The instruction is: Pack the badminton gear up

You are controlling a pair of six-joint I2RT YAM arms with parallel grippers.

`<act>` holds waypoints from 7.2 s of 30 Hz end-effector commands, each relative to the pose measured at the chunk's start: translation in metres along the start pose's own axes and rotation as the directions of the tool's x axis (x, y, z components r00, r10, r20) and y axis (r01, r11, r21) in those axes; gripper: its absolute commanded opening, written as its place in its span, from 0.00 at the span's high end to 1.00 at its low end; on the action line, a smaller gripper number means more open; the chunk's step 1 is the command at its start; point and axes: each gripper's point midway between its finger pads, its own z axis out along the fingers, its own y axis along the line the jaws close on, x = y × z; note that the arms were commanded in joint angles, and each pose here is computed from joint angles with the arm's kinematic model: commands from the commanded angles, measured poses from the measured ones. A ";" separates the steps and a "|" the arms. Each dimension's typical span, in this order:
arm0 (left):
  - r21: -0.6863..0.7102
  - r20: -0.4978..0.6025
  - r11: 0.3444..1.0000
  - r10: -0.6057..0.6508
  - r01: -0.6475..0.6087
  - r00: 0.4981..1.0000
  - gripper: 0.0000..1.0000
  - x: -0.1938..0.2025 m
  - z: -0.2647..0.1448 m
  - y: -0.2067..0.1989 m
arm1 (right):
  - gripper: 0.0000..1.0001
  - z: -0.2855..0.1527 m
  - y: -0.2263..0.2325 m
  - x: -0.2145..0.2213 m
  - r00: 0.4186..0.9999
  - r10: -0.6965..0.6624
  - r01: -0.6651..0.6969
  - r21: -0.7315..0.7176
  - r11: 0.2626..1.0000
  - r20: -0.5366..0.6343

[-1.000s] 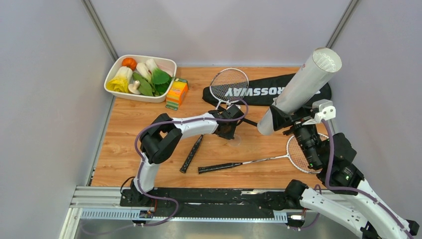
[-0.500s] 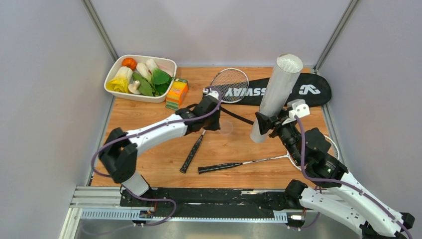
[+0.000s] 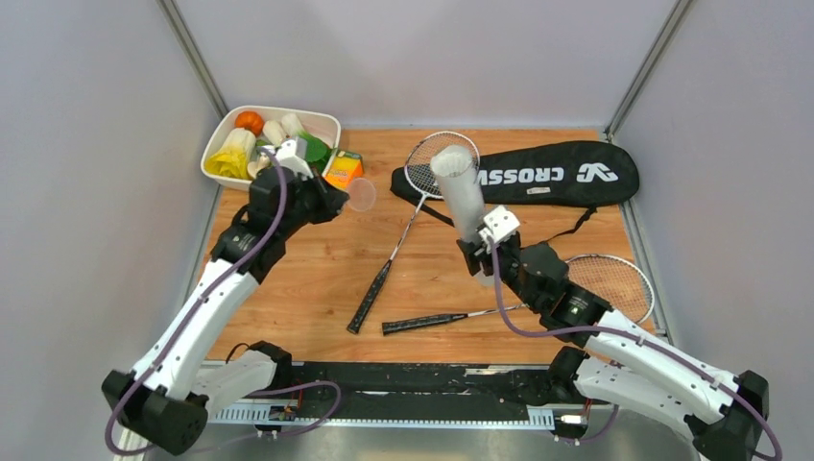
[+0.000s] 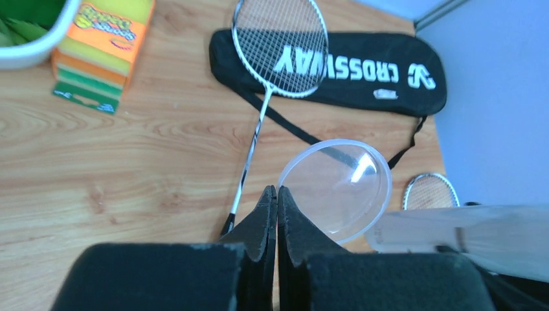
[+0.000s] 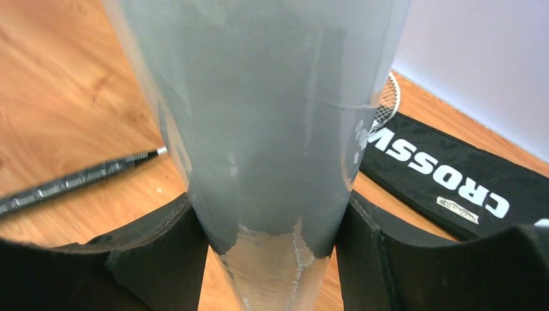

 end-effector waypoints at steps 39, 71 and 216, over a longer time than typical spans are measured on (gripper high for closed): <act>0.568 -0.177 0.819 0.029 0.078 0.984 1.00 0.003 -0.112 -0.075 | 0.41 0.057 0.038 0.027 0.843 -0.529 0.538 -0.164 0.827 0.100; 0.409 -0.230 0.910 0.035 0.064 0.973 1.00 0.020 -0.086 -0.040 | 0.41 0.063 0.049 0.028 0.814 -0.576 0.580 -0.156 0.799 0.075; 0.155 0.211 0.966 0.172 -0.207 0.962 0.33 -0.087 -0.161 -0.060 | 0.39 0.084 0.098 -0.014 0.929 -0.359 0.370 -0.214 0.904 0.091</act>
